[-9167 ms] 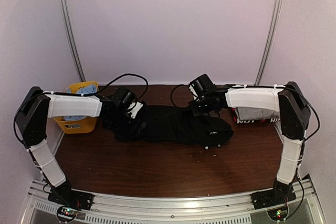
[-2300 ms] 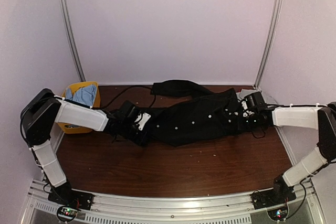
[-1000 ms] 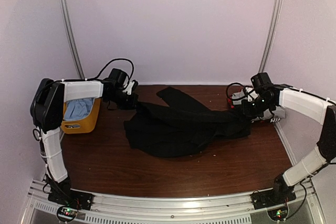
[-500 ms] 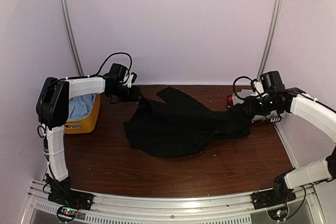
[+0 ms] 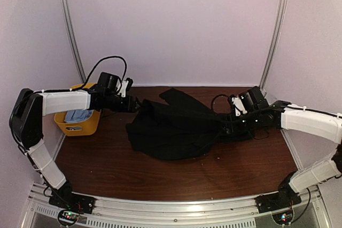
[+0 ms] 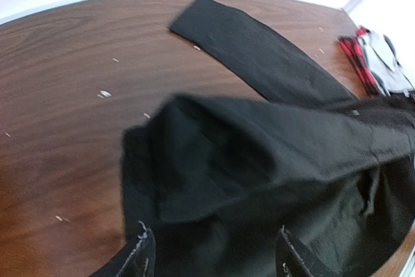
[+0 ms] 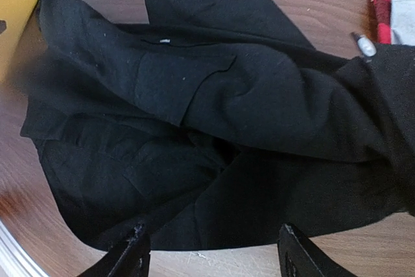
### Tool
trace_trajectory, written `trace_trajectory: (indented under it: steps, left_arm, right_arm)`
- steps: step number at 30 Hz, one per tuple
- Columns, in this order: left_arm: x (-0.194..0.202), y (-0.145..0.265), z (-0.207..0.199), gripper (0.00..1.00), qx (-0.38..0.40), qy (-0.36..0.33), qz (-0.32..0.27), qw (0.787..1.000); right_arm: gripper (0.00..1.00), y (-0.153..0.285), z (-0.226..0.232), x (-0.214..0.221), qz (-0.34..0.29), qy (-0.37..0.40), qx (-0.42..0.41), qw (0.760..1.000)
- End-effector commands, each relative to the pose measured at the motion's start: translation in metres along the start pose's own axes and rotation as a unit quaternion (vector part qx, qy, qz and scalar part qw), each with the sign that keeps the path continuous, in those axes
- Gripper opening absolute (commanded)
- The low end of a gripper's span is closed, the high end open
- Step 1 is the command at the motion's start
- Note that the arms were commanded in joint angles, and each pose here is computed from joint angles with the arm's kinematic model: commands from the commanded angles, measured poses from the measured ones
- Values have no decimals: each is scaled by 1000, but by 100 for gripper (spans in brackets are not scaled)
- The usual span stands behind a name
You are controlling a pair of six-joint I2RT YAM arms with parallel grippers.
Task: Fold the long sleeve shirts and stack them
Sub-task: Place the crumpled shirt at the center of the board, then pick up the crumpled shirt from the center of the board.
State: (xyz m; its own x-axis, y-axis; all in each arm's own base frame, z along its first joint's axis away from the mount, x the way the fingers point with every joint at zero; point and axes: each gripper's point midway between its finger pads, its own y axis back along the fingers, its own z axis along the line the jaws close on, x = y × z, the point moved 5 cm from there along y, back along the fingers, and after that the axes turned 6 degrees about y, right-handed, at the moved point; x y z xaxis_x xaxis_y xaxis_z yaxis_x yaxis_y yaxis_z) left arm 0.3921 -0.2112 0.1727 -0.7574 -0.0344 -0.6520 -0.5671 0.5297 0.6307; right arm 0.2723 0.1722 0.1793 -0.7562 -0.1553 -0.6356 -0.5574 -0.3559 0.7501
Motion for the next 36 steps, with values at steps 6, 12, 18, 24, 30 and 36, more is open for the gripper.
trace_trajectory:
  steps: [6,12,18,24,30,36]
  left_arm:
    - [56,8,-29,65,21,-34,6,999]
    - [86,12,-29,65,-6,-51,28,998]
    - [97,12,-25,65,-27,-60,38,997]
    - [98,17,-24,66,-30,-65,35,997]
    - [98,17,-23,66,-36,-63,35,997]
    - [98,18,-23,66,-35,-62,37,997]
  right_arm:
    - [65,-41,-6,36,75,10,72,995]
    - [66,-27,-34,58,100,-2,162,982]
    - [66,-23,-40,54,105,-3,191,976]
    - [69,-13,-13,30,54,-21,91,994]
    - [75,-10,-1,27,11,-76,34,996]
    - [77,-8,-17,28,-59,-162,53,984]
